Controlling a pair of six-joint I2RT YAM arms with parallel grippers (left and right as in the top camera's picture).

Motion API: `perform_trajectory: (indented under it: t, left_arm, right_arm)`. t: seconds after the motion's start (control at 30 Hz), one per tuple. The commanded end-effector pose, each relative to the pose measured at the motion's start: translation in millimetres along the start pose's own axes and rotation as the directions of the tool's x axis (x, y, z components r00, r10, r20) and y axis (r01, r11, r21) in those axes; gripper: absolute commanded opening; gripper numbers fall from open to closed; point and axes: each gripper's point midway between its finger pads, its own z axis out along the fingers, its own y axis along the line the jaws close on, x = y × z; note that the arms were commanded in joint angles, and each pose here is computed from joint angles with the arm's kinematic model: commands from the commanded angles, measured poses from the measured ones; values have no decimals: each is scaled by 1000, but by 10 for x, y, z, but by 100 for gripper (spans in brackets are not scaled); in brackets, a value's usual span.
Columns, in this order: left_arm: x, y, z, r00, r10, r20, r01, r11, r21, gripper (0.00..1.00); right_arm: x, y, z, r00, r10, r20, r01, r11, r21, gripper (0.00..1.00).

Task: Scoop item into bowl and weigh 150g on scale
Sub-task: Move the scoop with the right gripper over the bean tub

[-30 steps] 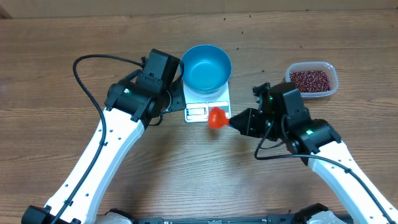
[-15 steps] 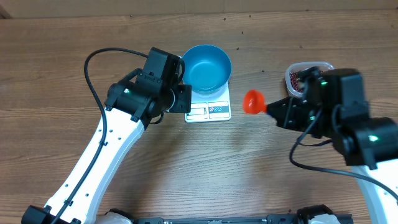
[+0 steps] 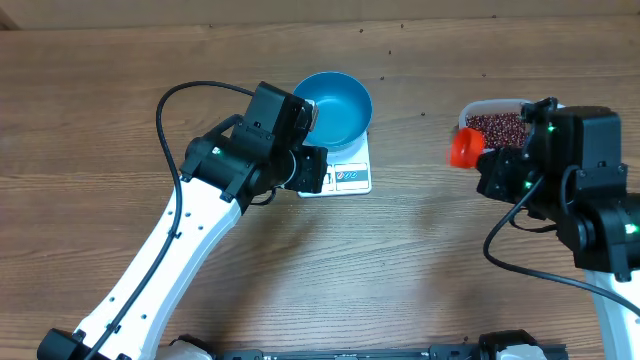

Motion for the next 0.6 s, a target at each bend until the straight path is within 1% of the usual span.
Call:
perform_trajectory:
  t: [0.0,0.1,0.27,0.4,0.43,0.57]
  left_arm:
    - [-22,-41,-3,1000,30,3,-30,1000,9,64]
    - [-31,-16,-2,1000,30,8,-30,1000,-7,64]
    - [-50,-20,-3,1000,26,16,-26,1000,-5,63]
    - [-77,-34,-3,1000,11,27,-11,1000,0,52]
    - [-78,-39,-3,1000,-4,28,4,1000,1,49]
    - [-32,-116,12,998,-68,17,67,998,9,7]
  right_arm:
    - [-160,-162,-84,998,48,39,-51,997,58,4]
    - [-289,-269,-110,998,65,12,-66,995,73,4]
    - [-667,-459,-126,998,61,-1,-61,991,117,4]
    - [-944,-634,33,997,81,0,-81,986,146,4]
    - [-994,-695,106,996,84,-4,-83,985,154,4]
    - [-1044,-912,369,991,127,-47,-117,976,184,4]
